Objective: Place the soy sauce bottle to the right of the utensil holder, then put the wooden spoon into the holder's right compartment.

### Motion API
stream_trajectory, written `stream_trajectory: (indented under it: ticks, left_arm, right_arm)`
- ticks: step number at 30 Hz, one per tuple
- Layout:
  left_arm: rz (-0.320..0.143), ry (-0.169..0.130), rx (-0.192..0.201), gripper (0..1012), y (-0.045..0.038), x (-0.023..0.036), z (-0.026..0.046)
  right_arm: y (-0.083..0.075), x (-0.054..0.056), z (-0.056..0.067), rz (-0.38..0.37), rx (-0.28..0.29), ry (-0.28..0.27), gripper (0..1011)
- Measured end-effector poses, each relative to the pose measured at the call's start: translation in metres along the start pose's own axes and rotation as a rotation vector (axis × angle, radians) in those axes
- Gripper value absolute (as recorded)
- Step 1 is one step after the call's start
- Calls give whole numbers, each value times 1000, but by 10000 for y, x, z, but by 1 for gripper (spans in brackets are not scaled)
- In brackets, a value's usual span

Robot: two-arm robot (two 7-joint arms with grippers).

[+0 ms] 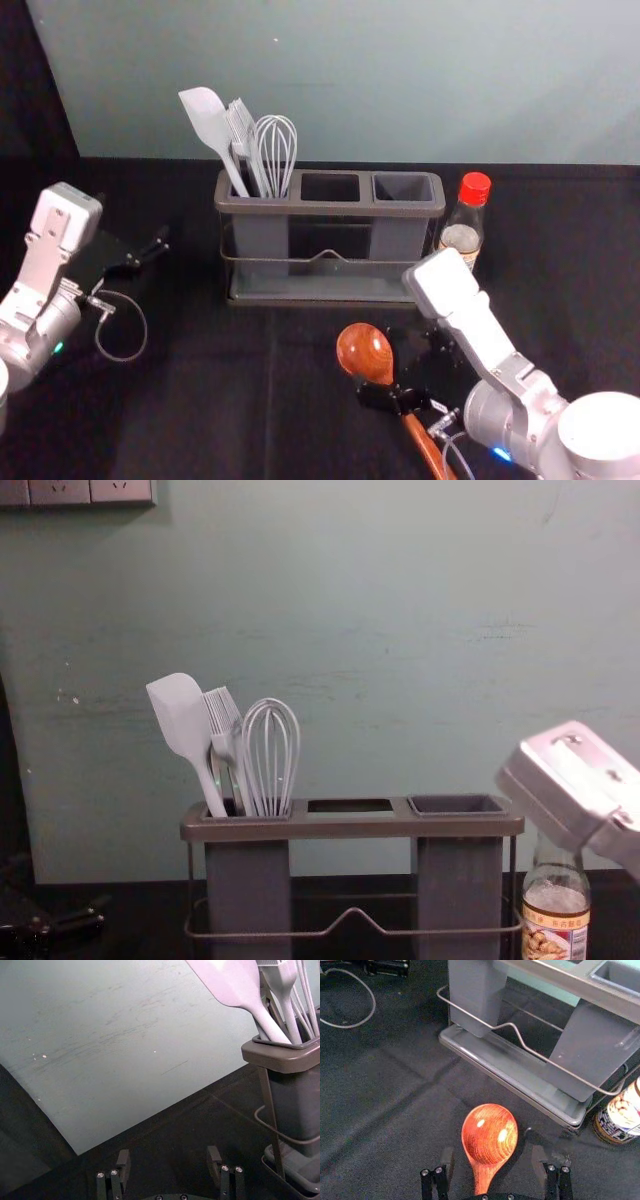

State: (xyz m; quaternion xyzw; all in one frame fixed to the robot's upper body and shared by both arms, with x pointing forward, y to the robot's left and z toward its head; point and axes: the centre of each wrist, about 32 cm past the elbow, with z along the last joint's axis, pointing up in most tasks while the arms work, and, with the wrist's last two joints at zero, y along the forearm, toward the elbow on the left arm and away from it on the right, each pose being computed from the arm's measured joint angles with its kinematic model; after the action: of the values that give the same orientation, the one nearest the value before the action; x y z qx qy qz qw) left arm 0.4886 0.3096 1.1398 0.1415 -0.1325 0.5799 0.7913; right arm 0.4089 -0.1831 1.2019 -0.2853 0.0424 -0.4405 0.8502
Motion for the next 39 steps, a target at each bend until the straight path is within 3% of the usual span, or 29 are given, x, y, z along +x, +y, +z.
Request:
stream_trajectory:
  ticks: [3, 16, 26, 39]
  left_arm:
    - [0, 0, 0, 1005, 0, 0, 0]
    - [0, 0, 0, 1005, 0, 0, 0]
    - [0, 0, 0, 1005, 0, 0, 0]
    - [0, 0, 0, 1005, 0, 0, 0]
  right_arm:
    - [23, -15, 92, -2, -29, 13, 1003]
    - [239, 70, 252, 50, -109, 96, 1002]
    - [366, 77, 289, 47, -120, 113, 1002]
    - [415, 36, 302, 26, -115, 121, 1002]
